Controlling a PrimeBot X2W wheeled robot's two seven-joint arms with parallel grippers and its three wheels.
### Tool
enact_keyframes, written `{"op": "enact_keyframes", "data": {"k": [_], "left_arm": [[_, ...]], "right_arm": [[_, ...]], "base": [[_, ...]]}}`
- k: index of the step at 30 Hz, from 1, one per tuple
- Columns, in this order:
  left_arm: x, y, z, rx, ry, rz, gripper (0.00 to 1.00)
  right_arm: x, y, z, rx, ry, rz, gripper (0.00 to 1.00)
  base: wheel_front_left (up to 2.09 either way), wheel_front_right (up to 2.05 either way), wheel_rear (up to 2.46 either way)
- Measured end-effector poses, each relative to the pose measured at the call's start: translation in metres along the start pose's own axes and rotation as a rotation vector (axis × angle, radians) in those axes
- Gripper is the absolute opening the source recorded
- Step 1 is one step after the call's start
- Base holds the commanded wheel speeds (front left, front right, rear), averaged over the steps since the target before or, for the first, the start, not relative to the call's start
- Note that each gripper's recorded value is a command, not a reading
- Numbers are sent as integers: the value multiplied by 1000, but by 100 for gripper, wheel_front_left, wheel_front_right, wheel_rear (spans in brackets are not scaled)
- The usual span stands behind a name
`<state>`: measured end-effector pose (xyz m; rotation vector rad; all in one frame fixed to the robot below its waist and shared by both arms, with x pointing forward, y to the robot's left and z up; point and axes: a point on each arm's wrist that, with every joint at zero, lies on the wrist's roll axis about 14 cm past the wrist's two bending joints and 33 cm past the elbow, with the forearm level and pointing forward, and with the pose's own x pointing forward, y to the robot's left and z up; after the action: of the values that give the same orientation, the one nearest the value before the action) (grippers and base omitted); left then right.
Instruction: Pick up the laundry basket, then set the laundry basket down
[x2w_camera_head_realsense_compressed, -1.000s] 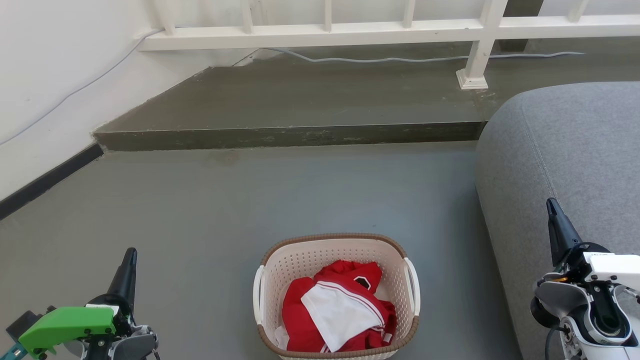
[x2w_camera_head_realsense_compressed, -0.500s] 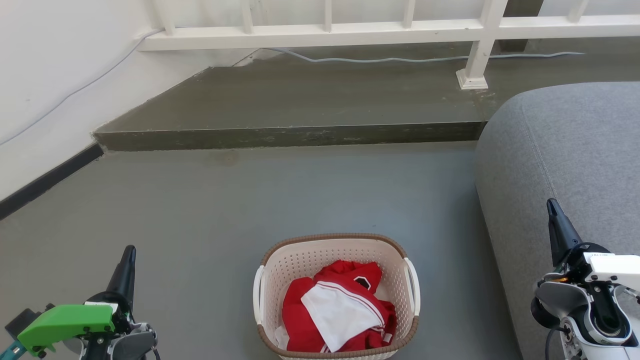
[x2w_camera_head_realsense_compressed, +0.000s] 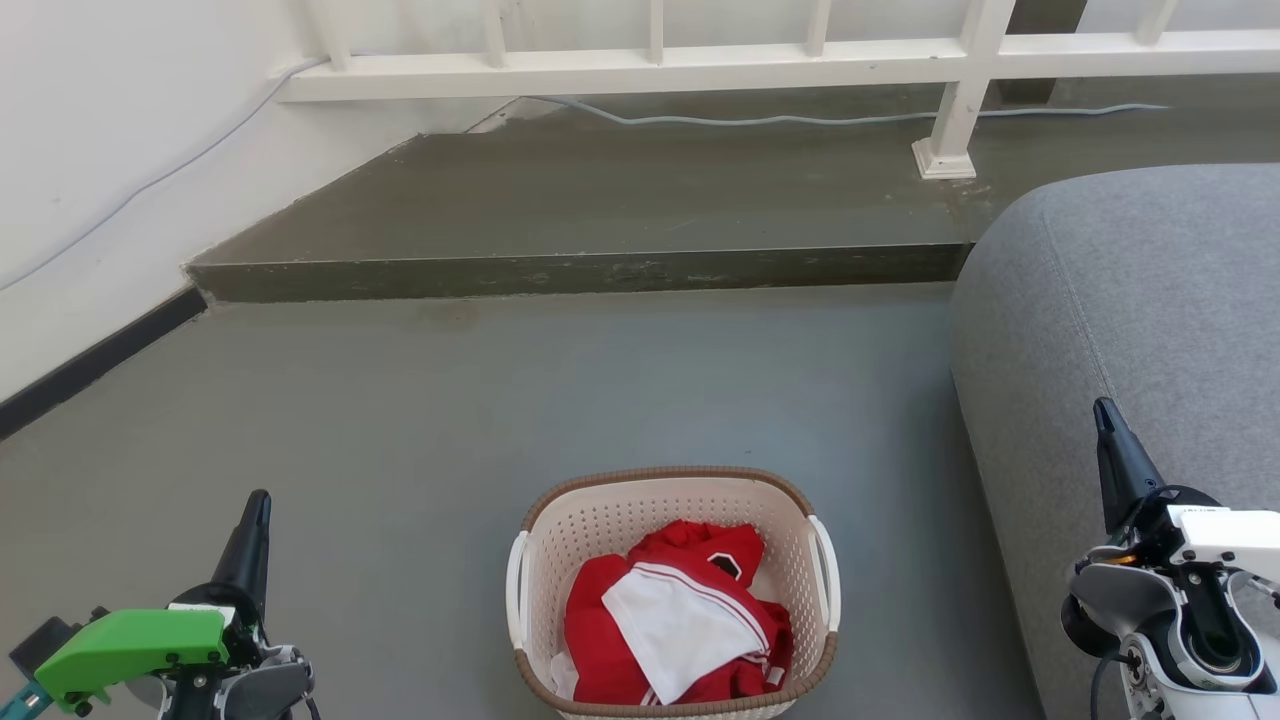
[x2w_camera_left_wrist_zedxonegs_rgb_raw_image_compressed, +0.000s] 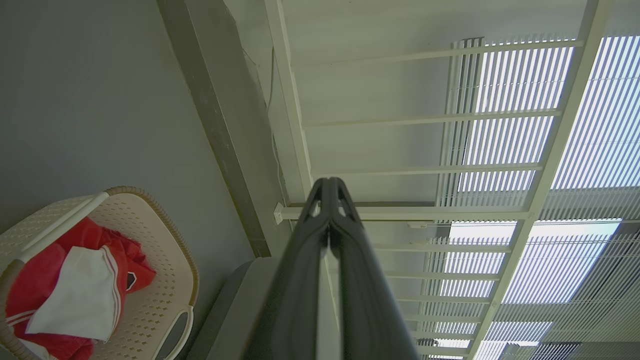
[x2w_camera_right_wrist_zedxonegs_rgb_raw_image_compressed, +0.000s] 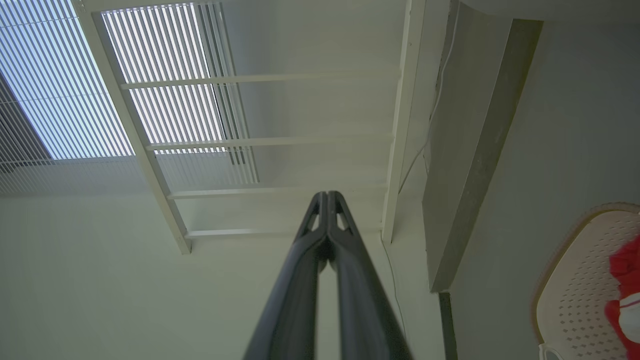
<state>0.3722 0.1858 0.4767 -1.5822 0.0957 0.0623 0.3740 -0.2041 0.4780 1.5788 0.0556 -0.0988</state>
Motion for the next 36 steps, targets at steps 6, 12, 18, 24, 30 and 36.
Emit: {"op": "enact_keyframes", "data": {"k": [6,12,18,24,30,36], "left_arm": [[0,0,0,0,-1,1,0],[0,1,1,-1,-2,3,0],[0,1,0,-1,5,4,0],[0,2,0,-1,4,7,0],[0,3,0,-1,4,9,0],[0,3,0,-2,3,9,0]], "right_arm": [[0,0,0,1,-1,-1,0],[0,-1,0,2,-1,-2,0],[0,-1,0,2,-2,-2,0],[0,-1,1,2,-3,-2,0],[0,-1,1,2,-4,-3,0],[0,-1,1,3,-5,-4,0]], "base": [[0,0,0],[0,0,0],[0,0,0],[0,0,0],[0,0,0],[0,0,0]]}}
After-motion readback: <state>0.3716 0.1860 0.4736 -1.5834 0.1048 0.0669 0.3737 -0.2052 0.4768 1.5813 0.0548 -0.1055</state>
